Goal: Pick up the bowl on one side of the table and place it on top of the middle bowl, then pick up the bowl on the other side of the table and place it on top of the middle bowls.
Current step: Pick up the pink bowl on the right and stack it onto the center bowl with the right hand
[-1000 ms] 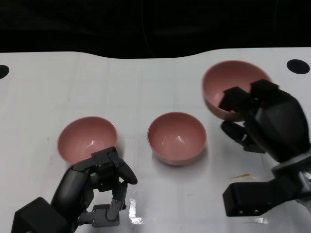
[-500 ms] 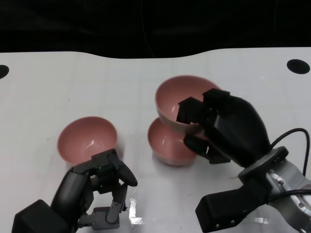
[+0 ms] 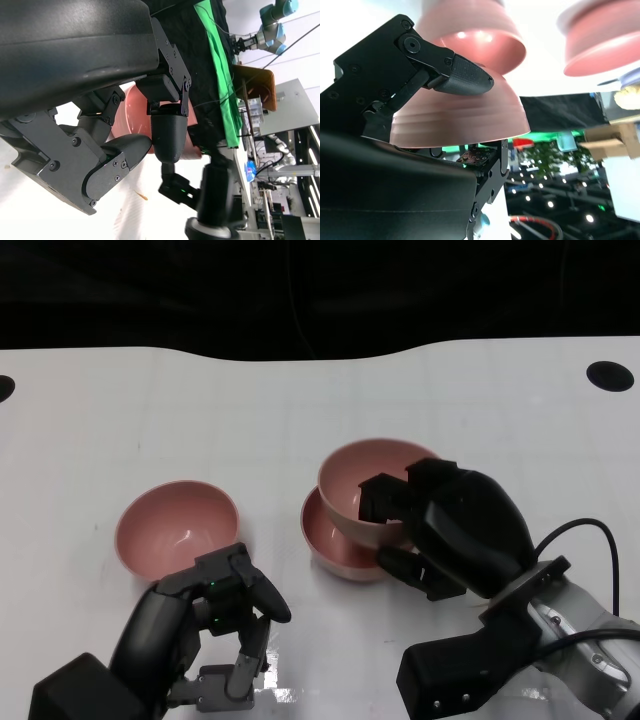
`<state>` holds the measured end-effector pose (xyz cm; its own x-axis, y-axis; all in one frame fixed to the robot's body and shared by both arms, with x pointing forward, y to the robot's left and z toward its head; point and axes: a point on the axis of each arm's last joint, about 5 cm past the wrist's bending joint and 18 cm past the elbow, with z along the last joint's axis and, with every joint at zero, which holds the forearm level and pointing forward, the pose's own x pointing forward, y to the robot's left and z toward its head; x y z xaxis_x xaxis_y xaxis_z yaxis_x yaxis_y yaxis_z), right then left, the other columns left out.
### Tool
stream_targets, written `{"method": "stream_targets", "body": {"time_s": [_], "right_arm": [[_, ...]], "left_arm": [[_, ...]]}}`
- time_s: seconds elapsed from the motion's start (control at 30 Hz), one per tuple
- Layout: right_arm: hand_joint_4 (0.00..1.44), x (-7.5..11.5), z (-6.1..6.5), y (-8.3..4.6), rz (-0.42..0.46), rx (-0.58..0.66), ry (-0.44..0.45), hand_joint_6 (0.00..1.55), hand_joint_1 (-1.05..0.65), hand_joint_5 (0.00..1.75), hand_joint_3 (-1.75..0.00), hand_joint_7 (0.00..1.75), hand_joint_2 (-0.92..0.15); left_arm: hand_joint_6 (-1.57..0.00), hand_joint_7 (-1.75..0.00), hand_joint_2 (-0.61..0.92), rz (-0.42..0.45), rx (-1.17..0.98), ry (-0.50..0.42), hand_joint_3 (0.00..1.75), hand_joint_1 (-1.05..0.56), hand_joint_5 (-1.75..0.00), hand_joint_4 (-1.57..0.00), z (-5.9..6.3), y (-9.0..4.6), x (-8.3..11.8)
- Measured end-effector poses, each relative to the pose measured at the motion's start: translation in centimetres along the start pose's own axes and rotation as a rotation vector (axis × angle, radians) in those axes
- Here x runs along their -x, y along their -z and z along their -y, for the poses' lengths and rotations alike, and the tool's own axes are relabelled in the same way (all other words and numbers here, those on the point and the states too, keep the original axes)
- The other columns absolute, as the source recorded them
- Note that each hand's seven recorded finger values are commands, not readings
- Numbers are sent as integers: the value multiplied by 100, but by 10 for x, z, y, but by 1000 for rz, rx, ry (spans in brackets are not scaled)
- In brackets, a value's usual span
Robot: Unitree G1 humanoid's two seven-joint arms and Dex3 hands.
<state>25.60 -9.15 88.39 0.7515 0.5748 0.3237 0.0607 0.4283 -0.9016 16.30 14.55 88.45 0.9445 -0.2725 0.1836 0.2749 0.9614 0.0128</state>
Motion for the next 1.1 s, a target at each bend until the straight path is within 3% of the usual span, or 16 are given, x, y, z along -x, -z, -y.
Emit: {"method": "stream_targets", "body": {"time_s": [0.47, 0.5, 0.53, 0.57, 0.6, 0.63, 0.67, 0.7, 0.83, 1.0, 1.1], "right_arm": [[98, 0, -10, 0, 1, 15, -51, 76, -17, 175, -138, 175, -25], [89, 0, -10, 0, 0, 16, -52, 69, -20, 159, -128, 160, -31], [80, 0, -10, 0, -2, 13, -60, 65, -28, 111, -89, 107, -53], [71, -1, -10, 0, -6, 12, -91, 63, -36, 73, -58, 65, -72], [62, -1, -10, 1, -15, 15, -131, 59, -44, 46, -40, 35, -84], [59, 0, -10, 2, -22, 16, -169, 58, -46, 37, -34, 25, -88], [57, 0, -10, 2, -29, 20, -199, 58, -48, 32, -31, 19, -90], [44, 0, -9, 2, -35, 26, -220, 48, -59, 23, -33, 10, -91], [25, -2, -5, 3, -61, 52, -265, 35, -75, 14, -40, 1, -92], [20, -5, -2, 0, -73, 61, -276, 33, -78, 13, -43, 0, -92], [12, -3, 1, -2, -79, 51, -277, 19, -88, 10, -50, 0, -92]], "left_arm": [[-80, -145, 41, -5, -4, -2, 133, -17, -175, -87, 1, -1, 0], [-80, -145, 41, -5, -4, -2, 133, -17, -175, -87, 1, -1, 0], [-80, -145, 41, -5, -4, -2, 133, -17, -175, -87, 1, 0, -1], [-81, -145, 41, -5, -5, -1, 133, -17, -175, -87, 1, 0, -1], [-81, -144, 40, -5, -5, 1, 133, -18, -175, -87, 2, 0, -1], [-81, -144, 40, -5, -5, 2, 133, -18, -175, -87, 2, 0, -1], [-81, -144, 40, -5, -4, 2, 134, -18, -175, -87, 3, 0, -1], [-81, -144, 40, -4, -2, 2, 134, -18, -175, -87, 3, 0, -1], [-81, -144, 40, -4, 0, 2, 134, -18, -175, -87, 4, 0, -1], [-81, -143, 41, -4, 0, 2, 133, -18, -175, -88, 4, 0, -1], [-80, -143, 41, -3, 0, 3, 133, -18, -175, -87, 4, 0, -1]]}}
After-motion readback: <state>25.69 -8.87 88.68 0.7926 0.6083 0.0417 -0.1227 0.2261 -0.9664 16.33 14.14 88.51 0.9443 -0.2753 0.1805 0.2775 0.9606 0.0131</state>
